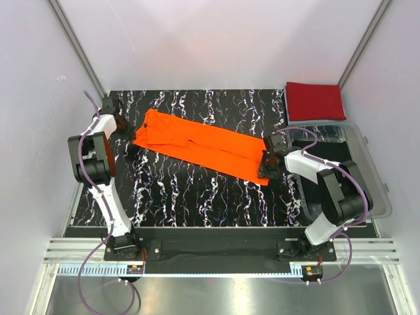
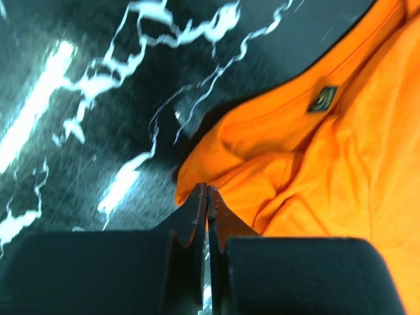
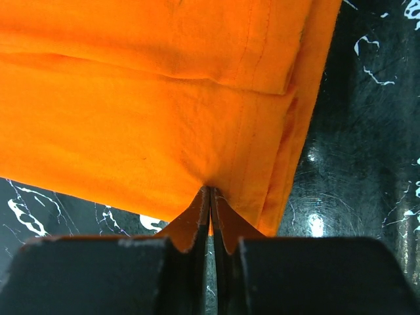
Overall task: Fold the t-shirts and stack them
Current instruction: Fold the tshirt
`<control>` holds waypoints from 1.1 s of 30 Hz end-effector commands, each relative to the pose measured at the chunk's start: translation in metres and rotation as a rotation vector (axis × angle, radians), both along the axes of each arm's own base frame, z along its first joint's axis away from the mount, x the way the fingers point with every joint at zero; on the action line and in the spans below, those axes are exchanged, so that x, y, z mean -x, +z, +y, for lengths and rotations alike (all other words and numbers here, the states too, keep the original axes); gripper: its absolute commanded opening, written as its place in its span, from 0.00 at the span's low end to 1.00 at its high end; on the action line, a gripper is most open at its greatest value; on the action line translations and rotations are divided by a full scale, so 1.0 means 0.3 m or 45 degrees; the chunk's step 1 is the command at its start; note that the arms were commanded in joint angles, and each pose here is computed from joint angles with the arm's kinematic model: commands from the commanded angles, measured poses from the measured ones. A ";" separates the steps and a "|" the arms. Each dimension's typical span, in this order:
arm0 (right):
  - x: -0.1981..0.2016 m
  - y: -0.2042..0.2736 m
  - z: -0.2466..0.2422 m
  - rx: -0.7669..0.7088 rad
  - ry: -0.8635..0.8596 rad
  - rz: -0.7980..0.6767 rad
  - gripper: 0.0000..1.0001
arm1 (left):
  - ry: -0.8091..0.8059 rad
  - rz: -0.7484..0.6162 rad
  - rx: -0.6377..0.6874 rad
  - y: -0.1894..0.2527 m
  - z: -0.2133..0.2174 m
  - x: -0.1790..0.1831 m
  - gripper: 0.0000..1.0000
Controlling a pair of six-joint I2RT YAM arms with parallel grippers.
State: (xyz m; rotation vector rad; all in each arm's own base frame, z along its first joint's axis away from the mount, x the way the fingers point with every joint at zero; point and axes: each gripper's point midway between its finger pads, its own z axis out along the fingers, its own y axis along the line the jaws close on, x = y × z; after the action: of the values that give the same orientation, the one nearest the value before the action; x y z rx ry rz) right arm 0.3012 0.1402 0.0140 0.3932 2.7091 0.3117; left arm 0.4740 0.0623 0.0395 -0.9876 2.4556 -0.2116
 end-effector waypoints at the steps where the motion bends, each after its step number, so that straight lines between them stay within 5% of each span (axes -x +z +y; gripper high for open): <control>1: 0.031 -0.029 -0.034 0.073 -0.023 0.026 0.08 | 0.004 -0.053 -0.038 0.013 0.028 -0.068 0.02; 12: 0.017 -0.011 -0.029 0.066 -0.022 0.005 0.08 | -0.042 -0.100 -0.041 0.057 0.032 -0.114 0.06; 17: 0.019 -0.021 -0.033 0.075 -0.019 0.015 0.08 | -0.053 -0.178 -0.134 0.210 0.066 -0.101 0.30; 21: 0.017 -0.018 -0.027 0.065 -0.014 0.010 0.08 | -0.086 -0.196 -0.188 0.262 0.077 -0.051 0.34; 33: 0.005 0.010 -0.010 0.027 -0.002 -0.028 0.08 | -0.329 -0.084 -0.132 0.096 -0.016 0.057 0.36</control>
State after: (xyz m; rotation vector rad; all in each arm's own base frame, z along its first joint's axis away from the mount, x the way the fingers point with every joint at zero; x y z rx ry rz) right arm 0.3014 0.1406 0.0145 0.3946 2.7051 0.3114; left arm 0.4536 0.0661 0.0720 -0.6985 2.4908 -0.1476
